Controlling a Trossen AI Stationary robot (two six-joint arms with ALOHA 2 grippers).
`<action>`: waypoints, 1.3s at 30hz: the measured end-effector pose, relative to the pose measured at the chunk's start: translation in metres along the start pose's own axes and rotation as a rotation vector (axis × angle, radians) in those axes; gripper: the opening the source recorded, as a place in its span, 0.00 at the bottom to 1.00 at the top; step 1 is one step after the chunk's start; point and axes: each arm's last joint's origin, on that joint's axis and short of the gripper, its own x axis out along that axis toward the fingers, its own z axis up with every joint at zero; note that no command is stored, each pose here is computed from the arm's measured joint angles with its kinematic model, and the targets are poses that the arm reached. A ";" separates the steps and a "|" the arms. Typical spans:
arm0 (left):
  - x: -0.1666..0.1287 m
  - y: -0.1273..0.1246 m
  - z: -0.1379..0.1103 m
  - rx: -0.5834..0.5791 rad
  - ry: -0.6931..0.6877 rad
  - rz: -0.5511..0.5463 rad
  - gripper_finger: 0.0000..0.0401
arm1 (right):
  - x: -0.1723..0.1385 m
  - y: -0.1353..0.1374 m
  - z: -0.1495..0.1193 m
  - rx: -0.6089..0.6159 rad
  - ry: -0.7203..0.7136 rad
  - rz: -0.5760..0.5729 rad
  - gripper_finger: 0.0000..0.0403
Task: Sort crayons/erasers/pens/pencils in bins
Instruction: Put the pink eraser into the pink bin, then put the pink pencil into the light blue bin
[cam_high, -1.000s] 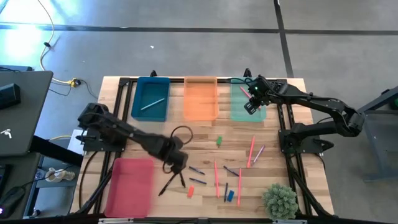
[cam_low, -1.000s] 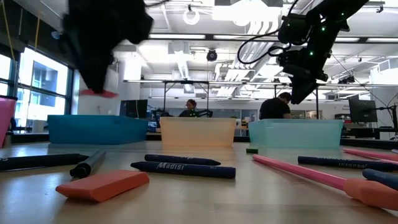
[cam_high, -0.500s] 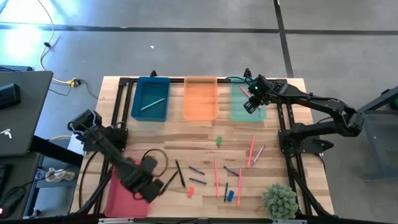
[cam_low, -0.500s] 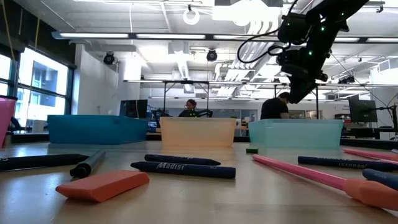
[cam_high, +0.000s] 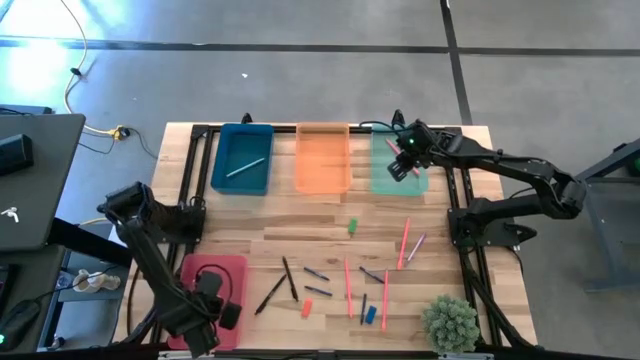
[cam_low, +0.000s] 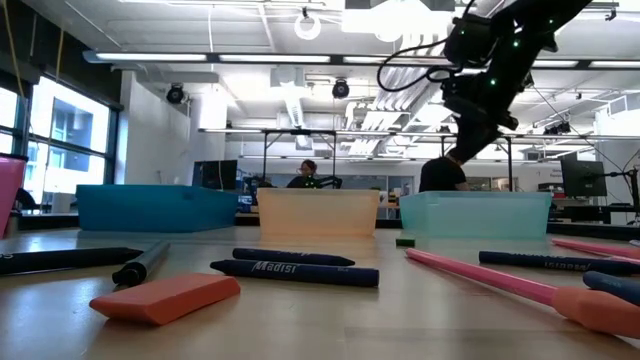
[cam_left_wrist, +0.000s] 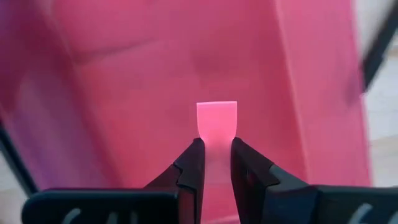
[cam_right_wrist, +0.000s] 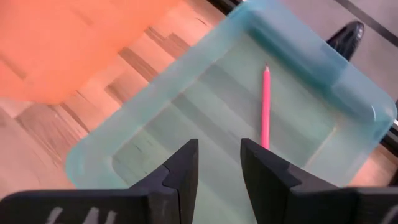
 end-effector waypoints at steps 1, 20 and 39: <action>0.004 0.001 0.001 0.000 -0.002 0.003 0.12 | 0.000 0.001 0.000 -0.002 -0.006 0.003 0.28; 0.020 -0.004 0.015 0.037 -0.017 0.019 0.15 | -0.009 0.037 0.001 -0.243 -0.106 0.108 0.28; 0.022 -0.020 0.041 -0.008 -0.017 0.061 0.45 | -0.022 0.073 -0.002 -0.571 -0.240 0.204 0.28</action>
